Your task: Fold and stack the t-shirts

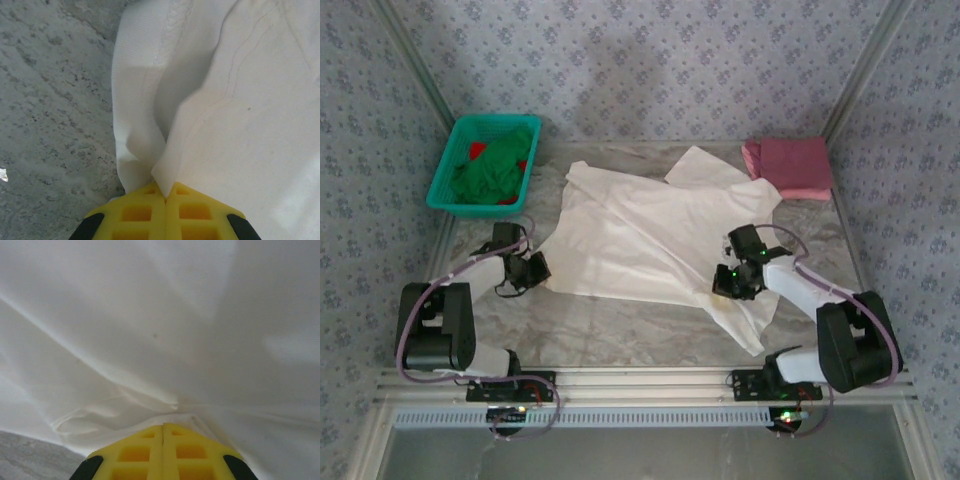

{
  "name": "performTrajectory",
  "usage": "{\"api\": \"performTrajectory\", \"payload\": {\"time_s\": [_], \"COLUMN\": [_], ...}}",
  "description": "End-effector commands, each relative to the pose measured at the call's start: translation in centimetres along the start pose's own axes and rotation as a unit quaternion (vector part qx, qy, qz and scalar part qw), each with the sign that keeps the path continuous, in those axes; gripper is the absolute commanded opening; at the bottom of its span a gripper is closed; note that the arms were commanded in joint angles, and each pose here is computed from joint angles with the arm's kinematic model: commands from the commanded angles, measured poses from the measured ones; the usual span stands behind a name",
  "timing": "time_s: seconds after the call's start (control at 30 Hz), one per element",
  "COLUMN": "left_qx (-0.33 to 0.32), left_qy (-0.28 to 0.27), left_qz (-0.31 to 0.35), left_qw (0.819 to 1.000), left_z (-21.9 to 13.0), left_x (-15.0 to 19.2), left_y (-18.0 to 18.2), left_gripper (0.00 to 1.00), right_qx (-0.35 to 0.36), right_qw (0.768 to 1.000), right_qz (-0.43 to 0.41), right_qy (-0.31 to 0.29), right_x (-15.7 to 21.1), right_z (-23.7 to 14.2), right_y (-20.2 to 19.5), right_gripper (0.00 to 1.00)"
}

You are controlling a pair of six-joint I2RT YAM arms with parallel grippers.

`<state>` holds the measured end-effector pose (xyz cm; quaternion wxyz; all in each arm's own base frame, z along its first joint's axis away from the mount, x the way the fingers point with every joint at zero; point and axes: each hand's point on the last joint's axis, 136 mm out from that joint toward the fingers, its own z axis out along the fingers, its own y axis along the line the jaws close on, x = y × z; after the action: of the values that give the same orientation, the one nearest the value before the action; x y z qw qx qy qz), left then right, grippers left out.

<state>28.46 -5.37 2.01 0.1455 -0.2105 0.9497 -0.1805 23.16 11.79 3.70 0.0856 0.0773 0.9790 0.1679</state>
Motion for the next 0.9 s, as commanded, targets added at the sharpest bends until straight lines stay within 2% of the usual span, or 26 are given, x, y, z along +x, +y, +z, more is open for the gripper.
{"api": "performTrajectory", "payload": {"time_s": [0.0,0.13,0.27,0.37,0.43,0.47,0.6,0.67,0.73,0.8,0.87], "left_qx": [-0.009,-0.01,-0.012,-0.01,-0.008,-0.006,-0.007,-0.006,0.0,0.007,0.01], "left_qy": [-0.009,-0.012,-0.007,-0.014,-0.018,-0.018,-0.022,-0.031,-0.038,-0.039,-0.034], "left_qz": [0.003,0.0,-0.003,-0.007,-0.012,-0.014,-0.024,-0.039,-0.058,-0.065,-0.064], "left_qw": [1.0,1.0,1.0,1.0,1.0,1.0,0.999,0.999,0.998,0.997,0.997], "left_z": [-0.4,-0.3,0.1,0.1,0.2,0.2,0.0,-0.2,-0.3,-0.2,0.1], "left_x": [0.0,0.0,0.1,-0.1,-0.4,-0.4,-0.6,-0.7,-0.8,-0.8,-0.7], "left_y": [0.6,0.7,0.9,0.9,0.8,0.7,0.9,1.4,1.9,2.1,2.0], "left_gripper": [0.0,0.0,0.0,0.0,0.0,0.0,0.0,0.0,0.0,0.0,0.0], "right_qx": [-0.018,-0.035,-0.062,-0.012,0.025,0.051,0.137,0.145,0.121,0.107,0.13], "right_qw": [0.999,0.998,0.996,0.999,1.0,0.999,0.983,0.969,0.955,0.944,0.937], "right_qz": [-0.017,-0.025,-0.054,-0.043,-0.011,0.014,0.125,0.198,0.268,0.307,0.319], "right_qy": [-0.03,-0.041,-0.02,-0.014,0.002,0.001,-0.011,-0.023,-0.042,-0.055,-0.062], "right_x": [-0.8,0.1,2.5,3.5,4.1,4.1,5.0,5.9,7.1,8.0,8.7], "right_z": [-2.7,-5.4,-5.7,-4.8,-4.5,-4.5,-5.7,-6.0,-5.7,-5.6,-6.0], "right_y": [1.7,3.0,5.0,3.7,1.9,0.7,-4.4,-6.3,-7.3,-7.9,-9.0], "right_gripper": [0.0,0.0,0.0,0.0,0.24,0.28,0.34,0.35,0.37,0.39,0.39]}}
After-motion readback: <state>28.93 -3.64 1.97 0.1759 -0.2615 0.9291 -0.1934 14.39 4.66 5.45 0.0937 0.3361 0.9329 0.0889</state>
